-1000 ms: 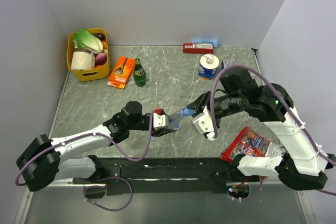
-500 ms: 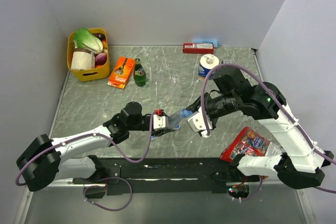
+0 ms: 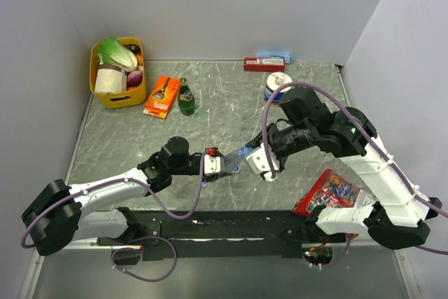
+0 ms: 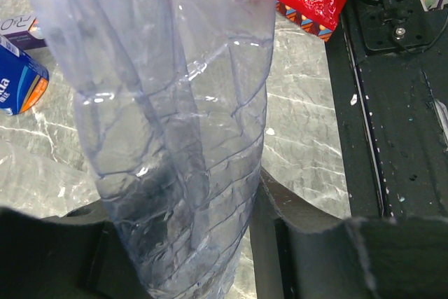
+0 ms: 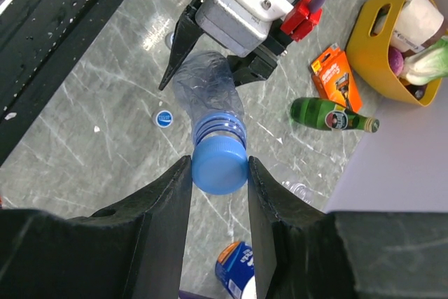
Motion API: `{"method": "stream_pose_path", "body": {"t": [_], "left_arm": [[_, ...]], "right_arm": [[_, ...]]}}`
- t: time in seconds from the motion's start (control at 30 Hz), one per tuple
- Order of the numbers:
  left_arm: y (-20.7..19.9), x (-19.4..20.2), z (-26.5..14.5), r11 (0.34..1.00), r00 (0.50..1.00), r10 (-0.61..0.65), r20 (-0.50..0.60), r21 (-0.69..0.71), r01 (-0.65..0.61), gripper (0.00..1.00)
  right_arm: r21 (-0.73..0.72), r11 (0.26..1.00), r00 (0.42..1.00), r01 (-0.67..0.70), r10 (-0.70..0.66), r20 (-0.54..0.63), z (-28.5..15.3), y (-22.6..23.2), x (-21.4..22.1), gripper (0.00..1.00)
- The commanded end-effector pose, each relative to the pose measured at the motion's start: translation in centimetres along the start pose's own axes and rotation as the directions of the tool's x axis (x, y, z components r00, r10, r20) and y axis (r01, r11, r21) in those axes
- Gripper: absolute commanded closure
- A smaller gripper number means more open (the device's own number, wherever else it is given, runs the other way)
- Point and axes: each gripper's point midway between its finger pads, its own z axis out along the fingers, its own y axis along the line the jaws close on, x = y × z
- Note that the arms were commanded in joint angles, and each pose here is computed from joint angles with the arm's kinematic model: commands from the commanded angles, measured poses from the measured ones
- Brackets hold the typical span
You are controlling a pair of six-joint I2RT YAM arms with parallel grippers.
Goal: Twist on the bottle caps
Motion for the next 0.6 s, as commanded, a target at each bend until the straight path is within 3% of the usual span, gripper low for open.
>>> {"method": "stream_pose_path", "body": {"t": [0.0,0.27,0.57], "left_arm": [[0.8,-2.9,-0.1,0.996,0.992,0.091,0.09,-0.024,-0.089,0.99],[0.8,-2.9,-0.1,0.996,0.992,0.094,0.087,-0.019,-0.092,0.99],[2.0,-3.4,-0.7,0.987,0.984,0.129,0.122,-0.115,-0.115,0.99]], "right_arm": [[-0.152,0.987,0.998,-0.051,0.054,0.015,-0.3,4.3,-0.9,0.76],[-0.18,0.982,0.998,-0.055,0.058,0.012,0.0,4.9,-0.9,0.76],[-0.23,0.962,0.989,-0.146,0.141,-0.039,0.4,6.0,-0.1,0.76]]}}
